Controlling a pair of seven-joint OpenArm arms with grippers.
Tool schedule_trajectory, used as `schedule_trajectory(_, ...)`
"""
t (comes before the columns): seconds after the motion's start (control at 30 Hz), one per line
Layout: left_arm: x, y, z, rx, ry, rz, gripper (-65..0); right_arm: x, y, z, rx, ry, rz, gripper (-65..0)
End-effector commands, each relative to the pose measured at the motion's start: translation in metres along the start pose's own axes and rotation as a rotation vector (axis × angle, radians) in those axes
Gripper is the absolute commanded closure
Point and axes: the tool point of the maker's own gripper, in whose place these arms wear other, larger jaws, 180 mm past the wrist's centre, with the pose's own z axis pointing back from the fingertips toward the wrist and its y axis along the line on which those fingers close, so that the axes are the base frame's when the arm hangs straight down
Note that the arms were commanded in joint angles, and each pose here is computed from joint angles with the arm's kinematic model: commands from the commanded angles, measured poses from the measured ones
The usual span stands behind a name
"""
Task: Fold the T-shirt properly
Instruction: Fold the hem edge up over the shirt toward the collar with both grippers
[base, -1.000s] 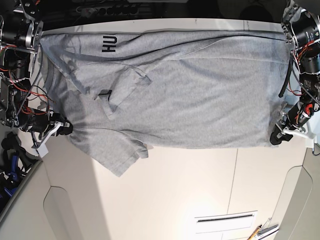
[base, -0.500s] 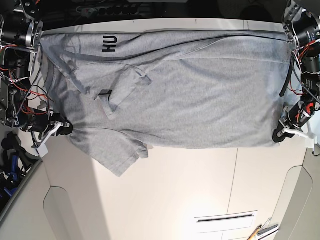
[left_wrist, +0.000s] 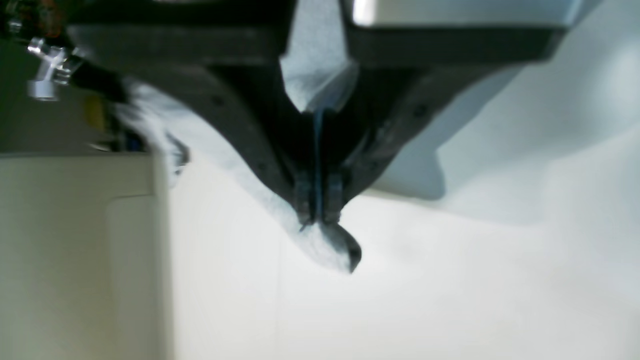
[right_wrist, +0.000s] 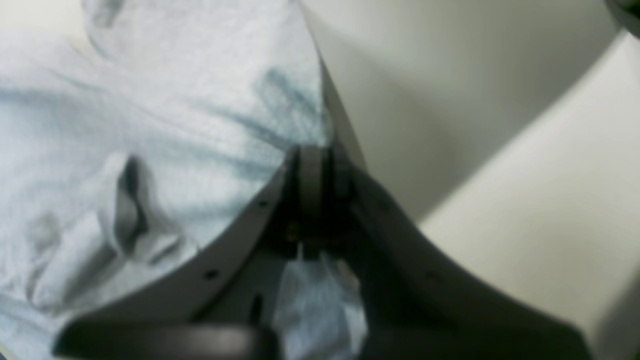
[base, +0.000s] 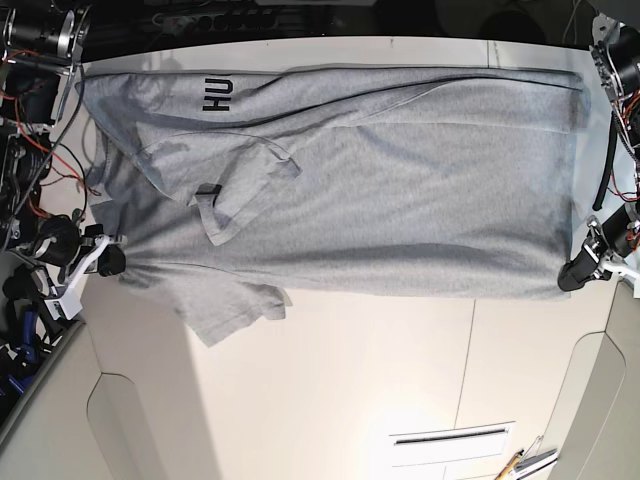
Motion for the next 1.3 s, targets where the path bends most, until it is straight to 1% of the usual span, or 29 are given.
schedule_trajectory(0.0,0.025,-0.013,0.009,-0.04,-0.048,-0.029,0.0,0.018,-0.005,0.014,-0.024,-0.056,0.03,0.0)
schedule_trajectory(0.1,0.018,-0.02,0.016,-0.077,0.0,-0.032,0.0,0.004,-0.003,0.026,-0.044,-0.044,0.05,0.0)
schedule_trajectory(0.17,0.013,-0.026,0.022,-0.093,0.033,-0.059,0.0,-0.008,-0.003,0.029,-0.053,-0.032,0.05,0.0)
schedule_trajectory(0.43,-0.015,-0.035,0.048,-0.079,0.139,-0.223,0.0,-0.049,0.003,0.04,-0.068,0.044,0.059,0.0)
schedule_trajectory(0.57,-0.021,-0.028,0.067,-0.046,0.135,-0.254,0.0,-0.061,0.007,0.049,-0.082,0.07,0.076,0.0)
schedule_trajectory(0.7,-0.014,-0.018,0.09,-0.011,0.084,-0.259,0.0,-0.069,0.009,0.059,-0.098,0.079,0.09,0.0)
schedule_trajectory(0.83,-0.01,-0.01,0.106,0.017,0.053,-0.252,0.0,-0.078,0.002,0.067,-0.121,0.09,0.069,0.0)
schedule_trajectory(1.03,-0.032,0.004,0.113,0.049,0.118,-0.231,0.0,-0.107,-0.001,0.073,-0.129,0.151,0.038,0.0)
schedule_trajectory(1.13,-0.035,0.007,0.115,0.059,0.128,-0.23,0.0,-0.116,0.002,0.073,-0.121,0.169,0.03,0.0)
schedule_trajectory(1.27,-0.036,0.008,0.115,0.065,0.134,-0.233,0.0,-0.117,0.004,0.072,-0.116,0.168,0.023,0.0)
